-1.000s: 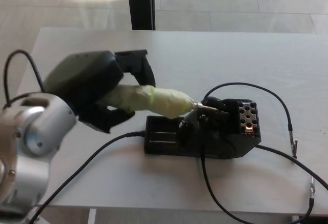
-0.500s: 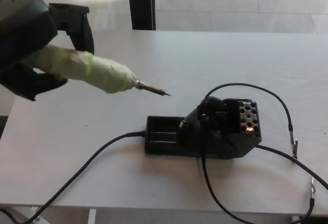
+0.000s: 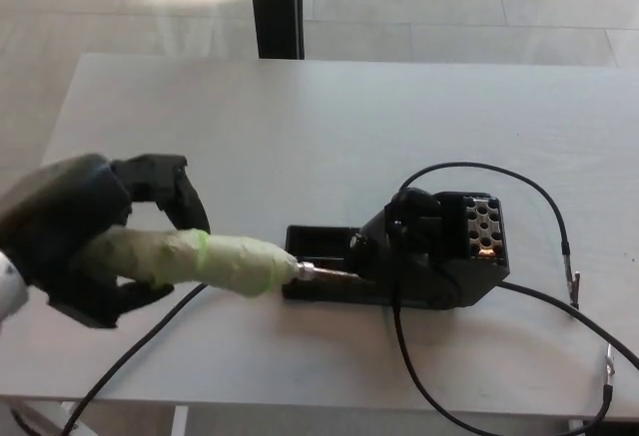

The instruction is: Use the left hand of the robot to grab the soldering gun kept on the middle of the table and pull it out of its base and keep it on the left side of the base

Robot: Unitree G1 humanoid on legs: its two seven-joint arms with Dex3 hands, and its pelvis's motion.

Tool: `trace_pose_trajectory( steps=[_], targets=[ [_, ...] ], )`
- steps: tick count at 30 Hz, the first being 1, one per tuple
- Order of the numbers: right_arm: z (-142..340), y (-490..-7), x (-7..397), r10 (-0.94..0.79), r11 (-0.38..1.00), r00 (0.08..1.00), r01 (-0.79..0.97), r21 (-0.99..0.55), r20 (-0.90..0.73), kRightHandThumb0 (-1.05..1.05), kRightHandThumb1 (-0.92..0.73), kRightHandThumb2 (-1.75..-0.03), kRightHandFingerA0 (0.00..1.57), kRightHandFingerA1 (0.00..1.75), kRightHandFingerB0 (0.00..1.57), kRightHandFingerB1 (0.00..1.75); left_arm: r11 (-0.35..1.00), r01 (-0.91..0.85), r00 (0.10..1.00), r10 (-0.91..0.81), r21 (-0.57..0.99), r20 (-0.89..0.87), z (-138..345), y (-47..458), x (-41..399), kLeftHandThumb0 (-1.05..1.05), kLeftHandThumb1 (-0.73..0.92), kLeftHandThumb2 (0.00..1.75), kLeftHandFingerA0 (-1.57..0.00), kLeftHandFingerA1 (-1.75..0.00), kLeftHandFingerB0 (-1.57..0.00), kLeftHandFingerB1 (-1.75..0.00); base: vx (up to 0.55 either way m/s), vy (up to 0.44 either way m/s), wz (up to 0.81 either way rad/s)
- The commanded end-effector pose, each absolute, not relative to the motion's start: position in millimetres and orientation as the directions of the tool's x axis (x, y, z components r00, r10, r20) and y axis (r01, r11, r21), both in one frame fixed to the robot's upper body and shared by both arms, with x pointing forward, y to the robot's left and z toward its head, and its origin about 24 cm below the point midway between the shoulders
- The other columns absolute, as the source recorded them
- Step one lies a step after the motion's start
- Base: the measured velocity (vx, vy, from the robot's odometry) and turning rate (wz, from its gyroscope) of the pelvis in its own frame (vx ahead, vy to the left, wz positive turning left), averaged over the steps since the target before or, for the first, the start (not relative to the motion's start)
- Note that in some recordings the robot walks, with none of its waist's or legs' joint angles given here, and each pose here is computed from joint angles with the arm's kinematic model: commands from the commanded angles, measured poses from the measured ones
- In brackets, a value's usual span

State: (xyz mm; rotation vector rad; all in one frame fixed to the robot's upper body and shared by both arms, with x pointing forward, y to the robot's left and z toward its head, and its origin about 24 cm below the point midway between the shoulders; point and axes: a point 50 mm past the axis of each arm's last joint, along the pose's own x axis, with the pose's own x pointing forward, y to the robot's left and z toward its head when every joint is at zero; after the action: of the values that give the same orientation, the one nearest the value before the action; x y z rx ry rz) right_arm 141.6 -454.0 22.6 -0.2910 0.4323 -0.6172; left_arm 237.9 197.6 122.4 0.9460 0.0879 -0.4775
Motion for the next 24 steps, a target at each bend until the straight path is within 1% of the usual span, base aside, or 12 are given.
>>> trace_pose_trajectory(
  steps=[1,6,7,9,10,11,12,14,17,20,21,24],
  targets=[
    [25,-456,141,-0.605,0.785,0.735,0.483,-0.388,-0.308,-1.05,-0.61,-1.25,1.57,1.28,1.00,1.19,0.724,0.353,0.928,-0.191,0.593,-0.320,58,197,227,-0.18,0.49,1.28,-1.03,-1.64,-0.80,-1.49,0.00,0.000,0.00],
    [26,-455,145,-0.603,0.782,0.740,0.475,-0.403,-0.298,-1.05,-0.62,-1.26,1.57,1.29,1.00,1.19,0.732,0.351,0.931,-0.204,0.584,-0.303,46,198,231,-0.20,0.51,1.22,-1.05,-1.56,-0.85,-1.41,0.00,0.000,0.00],
    [26,-455,146,-0.604,0.781,0.739,0.476,-0.405,-0.298,-1.05,-0.62,-1.26,1.57,1.30,1.01,1.19,0.730,0.336,0.936,-0.191,0.595,-0.294,46,198,234,-0.15,0.58,1.19,-1.26,-1.29,-0.93,-1.09,0.00,0.000,0.00],
    [26,-455,147,-0.606,0.779,0.739,0.475,-0.409,-0.296,-1.05,-0.62,-1.26,1.57,1.30,1.01,1.19,0.732,0.323,0.941,-0.184,0.599,-0.283,46,198,235,-0.15,0.58,1.19,-1.26,-1.29,-0.93,-1.09,0.00,0.000,0.00],
    [26,-455,146,-0.606,0.779,0.737,0.476,-0.408,-0.297,-1.05,-0.63,-1.26,1.57,1.30,1.00,1.19,0.722,0.319,0.944,-0.183,0.614,-0.275,46,197,235,-0.20,0.67,1.01,-1.13,-1.37,-0.75,-0.95,0.00,0.000,0.00],
    [26,-455,146,-0.607,0.779,0.736,0.477,-0.407,-0.300,-1.05,-0.63,-1.26,1.57,1.30,1.00,1.19,0.706,0.313,0.947,-0.182,0.635,-0.265,48,197,236,-0.20,0.67,1.01,-1.13,-1.37,-0.75,-0.95,0.00,0.000,0.00],
    [26,-456,146,-0.607,0.780,0.736,0.477,-0.405,-0.301,-1.05,-0.63,-1.26,1.57,1.30,1.00,1.19,0.679,0.313,0.947,-0.174,0.664,-0.268,49,196,236,-0.26,0.72,0.80,-1.10,-1.32,-0.67,-0.76,0.00,0.000,0.00],
    [27,-456,147,-0.607,0.781,0.735,0.483,-0.395,-0.302,-1.05,-0.61,-1.25,1.57,1.30,0.97,1.16,0.614,0.337,0.940,-0.174,0.714,-0.295,50,197,237,-0.35,0.75,0.61,-0.79,-0.99,-0.48,-0.52,0.00,0.000,0.00],
    [27,-456,147,-0.601,0.783,0.742,0.474,-0.402,-0.297,-1.05,-0.62,-1.24,1.57,1.29,0.98,1.14,0.393,0.447,0.894,-0.214,0.804,-0.393,54,198,238,-0.56,0.54,0.89,-0.28,-0.60,-0.16,-0.49,0.00,0.000,0.00],
    [27,-456,147,-0.603,0.782,0.740,0.476,-0.401,-0.298,-1.05,-0.62,-1.25,1.57,1.29,0.99,1.13,0.292,0.448,0.892,-0.217,0.845,-0.397,56,198,238,-0.56,0.54,0.86,-0.25,-0.61,-0.19,-0.48,0.00,0.000,0.00],
    [29,-456,148,-0.603,0.782,0.742,0.479,-0.399,-0.292,-1.05,-0.75,-0.84,1.57,1.19,1.01,1.16,0.270,0.436,0.896,-0.222,0.859,-0.385,58,198,240,-0.54,0.67,0.60,-0.15,-0.54,-0.26,-0.38,0.00,0.000,0.00],
    [32,-457,150,-0.601,0.783,0.748,0.479,-0.397,-0.281,-1.05,-0.75,-0.85,1.57,1.20,1.01,1.15,0.242,0.401,0.908,-0.232,0.884,-0.348,62,199,242,-0.57,0.51,0.85,-0.11,-0.55,-0.20,-0.47,0.00,0.000,0.00]
  ],
)
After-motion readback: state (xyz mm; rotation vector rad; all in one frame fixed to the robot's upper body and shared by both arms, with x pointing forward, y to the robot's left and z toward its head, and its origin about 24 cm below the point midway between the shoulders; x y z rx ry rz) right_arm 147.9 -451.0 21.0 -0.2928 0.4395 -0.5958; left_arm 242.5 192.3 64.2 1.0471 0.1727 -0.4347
